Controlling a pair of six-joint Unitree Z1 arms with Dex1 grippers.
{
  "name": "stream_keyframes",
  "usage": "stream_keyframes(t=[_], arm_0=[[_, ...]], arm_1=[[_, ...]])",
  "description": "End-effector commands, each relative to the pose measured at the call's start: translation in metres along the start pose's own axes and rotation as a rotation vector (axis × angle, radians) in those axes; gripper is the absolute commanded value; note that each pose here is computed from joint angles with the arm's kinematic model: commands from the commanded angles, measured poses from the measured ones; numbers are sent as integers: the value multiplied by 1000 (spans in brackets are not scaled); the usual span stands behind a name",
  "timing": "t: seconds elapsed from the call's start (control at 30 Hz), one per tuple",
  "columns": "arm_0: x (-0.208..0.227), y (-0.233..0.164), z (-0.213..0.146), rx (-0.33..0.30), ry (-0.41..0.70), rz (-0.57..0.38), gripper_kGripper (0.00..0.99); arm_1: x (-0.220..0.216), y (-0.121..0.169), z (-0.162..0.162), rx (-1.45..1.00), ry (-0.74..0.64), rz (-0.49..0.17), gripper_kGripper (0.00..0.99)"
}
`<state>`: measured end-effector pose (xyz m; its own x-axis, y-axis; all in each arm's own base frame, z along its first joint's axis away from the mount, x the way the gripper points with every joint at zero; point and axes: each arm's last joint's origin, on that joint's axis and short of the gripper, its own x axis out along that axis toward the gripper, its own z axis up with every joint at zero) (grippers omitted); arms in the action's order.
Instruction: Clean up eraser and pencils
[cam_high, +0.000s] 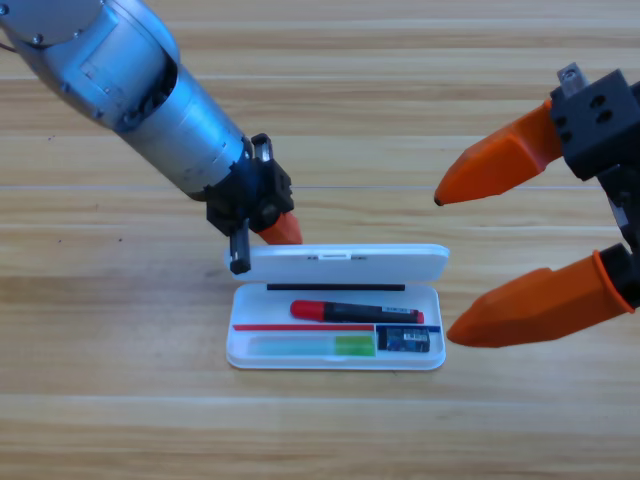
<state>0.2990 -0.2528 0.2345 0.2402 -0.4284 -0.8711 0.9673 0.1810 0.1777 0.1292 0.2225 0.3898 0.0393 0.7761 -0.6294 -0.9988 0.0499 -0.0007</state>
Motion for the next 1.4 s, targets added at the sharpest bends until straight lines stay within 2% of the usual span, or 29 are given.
stream_keyframes(t=[0.03,0.5,1.4], arm_0=[[-3,-16,3,4,4,-31,0],[2,-31,-4,-6,22,-65,0],[19,-50,-12,39,35,-96,0]], arm_1=[[12,-3,-3,22,24,20,943],[14,-4,-3,27,28,26,943],[22,-7,-5,37,49,34,943]])
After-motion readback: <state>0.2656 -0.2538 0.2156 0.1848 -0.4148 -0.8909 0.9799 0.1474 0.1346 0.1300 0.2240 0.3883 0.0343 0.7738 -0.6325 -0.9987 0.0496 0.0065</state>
